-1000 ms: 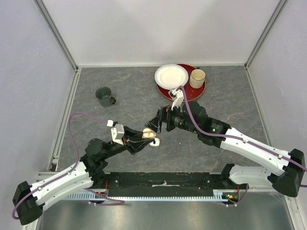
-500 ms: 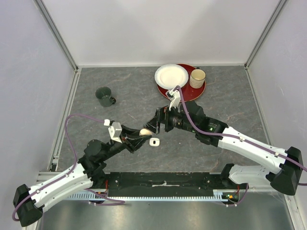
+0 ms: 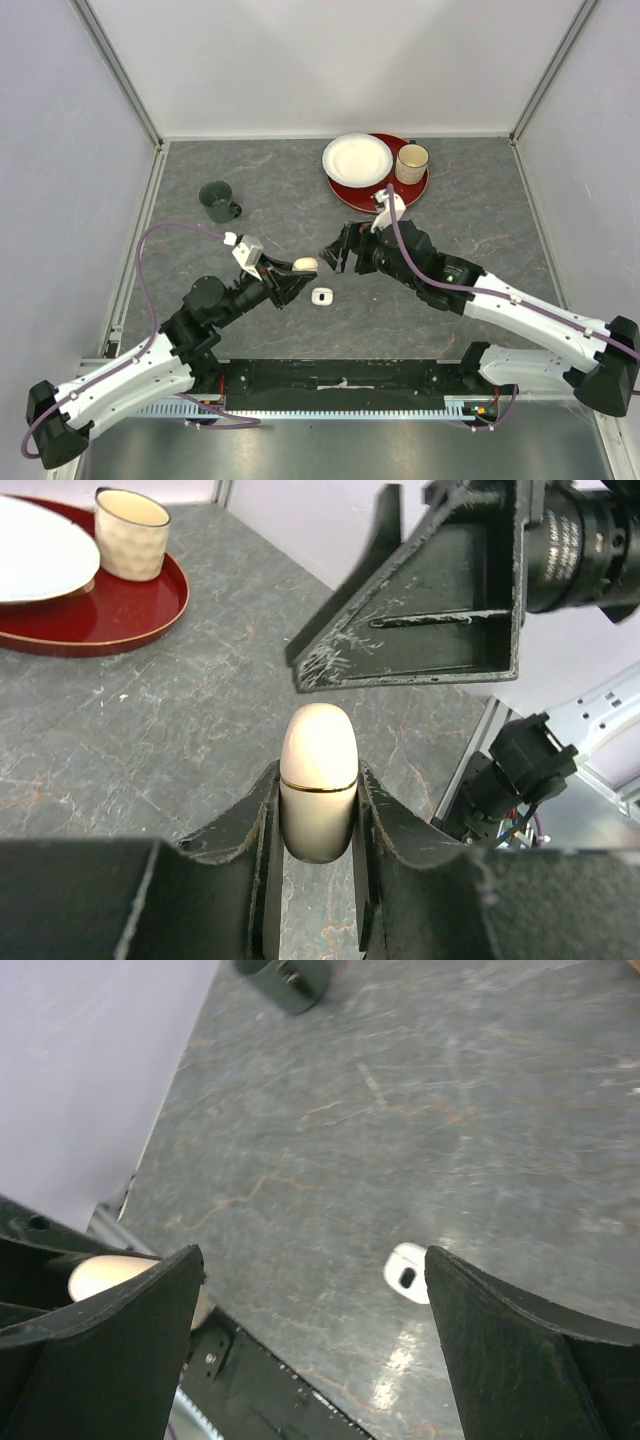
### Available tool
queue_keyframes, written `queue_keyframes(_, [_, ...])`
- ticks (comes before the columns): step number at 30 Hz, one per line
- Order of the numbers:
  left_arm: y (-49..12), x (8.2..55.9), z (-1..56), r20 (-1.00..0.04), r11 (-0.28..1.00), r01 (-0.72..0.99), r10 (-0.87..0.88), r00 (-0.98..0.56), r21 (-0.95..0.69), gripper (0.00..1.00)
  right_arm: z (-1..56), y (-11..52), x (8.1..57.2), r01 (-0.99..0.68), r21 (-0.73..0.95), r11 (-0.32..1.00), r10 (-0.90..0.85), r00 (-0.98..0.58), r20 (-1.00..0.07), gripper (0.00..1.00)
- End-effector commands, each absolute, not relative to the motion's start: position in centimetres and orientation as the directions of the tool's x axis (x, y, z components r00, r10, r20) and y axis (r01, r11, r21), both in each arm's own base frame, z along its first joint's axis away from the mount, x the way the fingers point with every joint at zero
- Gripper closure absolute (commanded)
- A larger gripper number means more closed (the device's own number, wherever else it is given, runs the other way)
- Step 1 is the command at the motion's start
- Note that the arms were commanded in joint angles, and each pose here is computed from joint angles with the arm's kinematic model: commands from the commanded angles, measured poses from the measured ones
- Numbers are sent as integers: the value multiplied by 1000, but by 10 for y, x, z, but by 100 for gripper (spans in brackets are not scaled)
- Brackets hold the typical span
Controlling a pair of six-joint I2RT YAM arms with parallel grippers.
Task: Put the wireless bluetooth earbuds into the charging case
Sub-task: Close the charging case, then place the charging case at the center of the board.
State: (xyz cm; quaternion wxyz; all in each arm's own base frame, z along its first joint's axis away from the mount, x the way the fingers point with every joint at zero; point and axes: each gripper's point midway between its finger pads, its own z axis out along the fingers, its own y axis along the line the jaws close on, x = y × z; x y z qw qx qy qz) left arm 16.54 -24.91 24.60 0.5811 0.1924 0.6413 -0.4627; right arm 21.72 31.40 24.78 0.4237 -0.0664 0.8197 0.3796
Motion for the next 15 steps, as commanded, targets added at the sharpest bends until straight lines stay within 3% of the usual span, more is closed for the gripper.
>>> queue_keyframes(1, [-245,175,256,-870,533,690,-347,-351,-491,98,256,264,237,-237,555,797,377,-522,-765,2])
queue_keyframes(9, [-254,187,232,-796,525,604,-311,-519,-599,98,241,213,239,-53,555,830,464,-486,-740,2])
queue_keyframes(13, [-262,188,238,-723,375,621,-291,-626,-688,98,229,214,233,-41,566,823,459,-538,-707,2])
queue_keyframes(15, [-262,198,246,-710,362,612,-313,-630,-703,98,226,213,231,-38,567,823,458,-548,-700,2])
